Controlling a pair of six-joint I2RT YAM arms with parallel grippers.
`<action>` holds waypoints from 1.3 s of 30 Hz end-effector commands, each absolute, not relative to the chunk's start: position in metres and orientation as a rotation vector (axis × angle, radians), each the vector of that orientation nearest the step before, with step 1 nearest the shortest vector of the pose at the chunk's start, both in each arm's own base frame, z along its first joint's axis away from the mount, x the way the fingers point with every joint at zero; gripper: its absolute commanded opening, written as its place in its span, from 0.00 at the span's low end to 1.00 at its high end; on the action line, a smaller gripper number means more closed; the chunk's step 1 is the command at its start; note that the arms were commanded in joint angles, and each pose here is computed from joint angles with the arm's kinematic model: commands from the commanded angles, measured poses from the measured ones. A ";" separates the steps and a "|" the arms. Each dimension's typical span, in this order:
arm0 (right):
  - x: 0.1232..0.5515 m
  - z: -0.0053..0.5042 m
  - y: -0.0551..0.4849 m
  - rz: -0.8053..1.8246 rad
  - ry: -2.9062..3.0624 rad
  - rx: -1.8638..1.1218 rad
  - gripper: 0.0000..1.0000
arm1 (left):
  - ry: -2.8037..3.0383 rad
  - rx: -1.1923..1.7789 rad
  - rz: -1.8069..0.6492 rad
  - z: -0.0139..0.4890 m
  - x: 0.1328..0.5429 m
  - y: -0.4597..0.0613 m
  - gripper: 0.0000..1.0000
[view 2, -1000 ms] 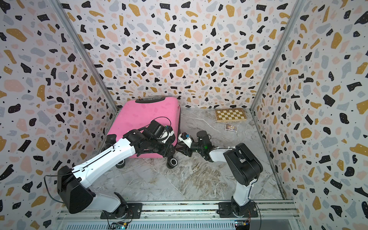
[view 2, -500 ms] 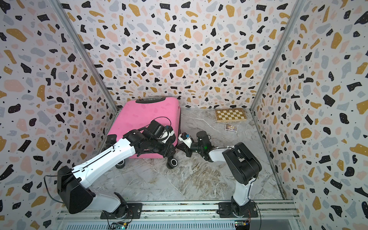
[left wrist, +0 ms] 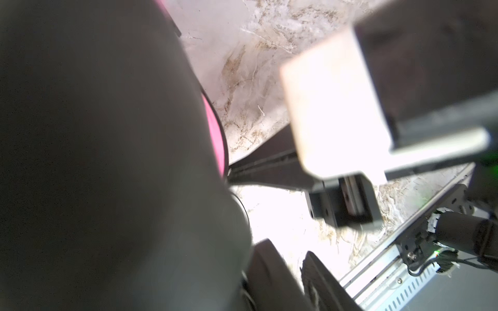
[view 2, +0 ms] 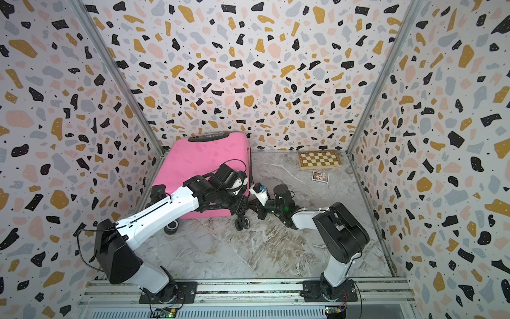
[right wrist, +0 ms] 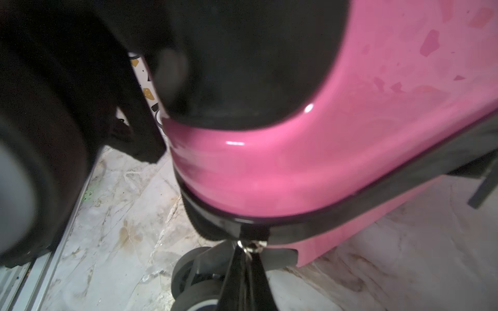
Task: Close the suitcase zippers
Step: Zip the zipper on the suitcase.
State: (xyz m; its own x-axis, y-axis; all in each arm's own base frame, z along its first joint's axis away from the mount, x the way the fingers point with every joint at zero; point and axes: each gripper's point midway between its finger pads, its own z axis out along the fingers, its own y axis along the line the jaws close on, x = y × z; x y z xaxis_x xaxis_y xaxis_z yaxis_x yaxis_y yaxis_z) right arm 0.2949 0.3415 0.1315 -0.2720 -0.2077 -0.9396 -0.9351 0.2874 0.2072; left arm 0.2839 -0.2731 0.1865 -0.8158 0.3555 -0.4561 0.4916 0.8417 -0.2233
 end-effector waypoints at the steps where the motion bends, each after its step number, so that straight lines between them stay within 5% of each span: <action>1: 0.251 0.150 0.358 1.199 1.595 -1.152 0.00 | 2.284 0.528 -0.487 0.259 0.345 -0.295 0.25; 18: 0.238 0.163 0.389 1.457 1.570 -0.989 0.00 | 2.307 0.580 -0.689 0.242 0.348 -0.334 0.20; 20: 0.247 0.159 0.387 1.430 1.605 -0.933 0.00 | 2.315 0.598 -0.697 0.240 0.344 -0.335 0.29; 23: 0.262 0.152 0.378 1.376 1.665 -0.861 0.00 | 2.329 0.644 -0.679 0.240 0.334 -0.327 0.65; 25: 0.272 0.147 0.372 1.362 1.709 -0.826 0.00 | 2.330 0.688 -0.670 0.244 0.323 -0.321 0.81; 28: 0.286 0.140 0.360 1.342 1.757 -0.780 0.00 | 2.317 0.759 -0.665 0.256 0.302 -0.306 0.96; 33: 0.299 0.135 0.346 1.302 1.786 -0.747 0.00 | 2.289 0.766 -0.522 0.283 0.281 -0.264 1.00; 39: 0.305 0.133 0.344 1.272 1.805 -0.747 0.00 | 2.316 0.333 -0.140 0.299 0.311 -0.146 1.00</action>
State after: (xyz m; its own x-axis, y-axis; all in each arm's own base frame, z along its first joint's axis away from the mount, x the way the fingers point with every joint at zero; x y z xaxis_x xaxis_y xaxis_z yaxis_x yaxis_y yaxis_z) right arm 0.3027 0.3472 0.1259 -0.5235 -0.0185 -0.8518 -0.8108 0.3181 0.4914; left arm 0.2956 -0.2073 0.3077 -0.6189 0.2582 -0.7418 0.4869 0.8672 -0.1044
